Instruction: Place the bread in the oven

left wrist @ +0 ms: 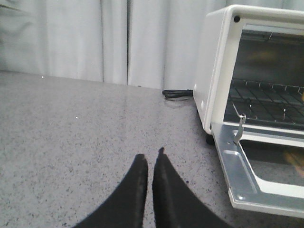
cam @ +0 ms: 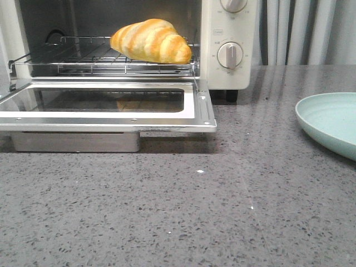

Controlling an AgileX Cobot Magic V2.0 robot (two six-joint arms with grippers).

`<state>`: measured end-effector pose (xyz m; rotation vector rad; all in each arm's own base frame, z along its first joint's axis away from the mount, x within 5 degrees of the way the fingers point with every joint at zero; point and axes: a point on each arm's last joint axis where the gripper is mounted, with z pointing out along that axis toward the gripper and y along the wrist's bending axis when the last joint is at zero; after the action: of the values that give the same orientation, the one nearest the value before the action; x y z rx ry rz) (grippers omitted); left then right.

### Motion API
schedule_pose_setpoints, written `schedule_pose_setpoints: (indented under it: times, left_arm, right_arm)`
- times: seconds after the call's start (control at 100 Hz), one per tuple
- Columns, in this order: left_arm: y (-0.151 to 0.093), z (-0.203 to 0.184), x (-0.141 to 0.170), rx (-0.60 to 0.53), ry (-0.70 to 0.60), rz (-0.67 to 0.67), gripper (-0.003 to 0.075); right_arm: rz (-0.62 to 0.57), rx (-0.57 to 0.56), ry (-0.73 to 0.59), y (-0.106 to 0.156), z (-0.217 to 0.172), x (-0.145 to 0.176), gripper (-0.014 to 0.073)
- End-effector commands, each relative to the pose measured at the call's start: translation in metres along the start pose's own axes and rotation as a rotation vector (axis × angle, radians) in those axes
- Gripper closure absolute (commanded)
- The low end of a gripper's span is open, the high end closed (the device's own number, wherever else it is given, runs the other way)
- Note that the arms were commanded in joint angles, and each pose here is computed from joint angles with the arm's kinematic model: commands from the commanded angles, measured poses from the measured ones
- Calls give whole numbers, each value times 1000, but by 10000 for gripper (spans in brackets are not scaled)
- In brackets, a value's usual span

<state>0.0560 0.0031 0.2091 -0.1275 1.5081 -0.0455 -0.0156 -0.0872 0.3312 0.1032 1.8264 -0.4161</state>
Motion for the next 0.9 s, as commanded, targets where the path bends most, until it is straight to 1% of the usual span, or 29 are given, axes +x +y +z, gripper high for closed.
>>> schedule_pose_setpoints:
  times: [0.0, 0.14, 0.24, 0.37, 0.54, 0.89]
  left_arm:
    - [0, -2, -5, 6, -128, 13, 740]
    - [0, -2, -4, 5, -118, 10, 740]
    - [0, -2, -4, 5, -118, -26, 740]
    - [-1, -2, -4, 37, -116, -46, 740]
    - [-6, -3, -3, 121, -106, -20, 740]
    - [-7, -3, -4, 131, -110, -7, 740]
  right_arm:
    - [-19, 44, -2, -4, 0, -5, 660]
    - [-19, 44, -2, -4, 0, -5, 660]
    - [-19, 44, -2, -4, 0, -5, 660]
    - [-19, 44, -2, -4, 0, -5, 660]
    - [-19, 44, -2, -4, 0, -5, 660]
    - [-19, 44, -2, -4, 0, -5, 660]
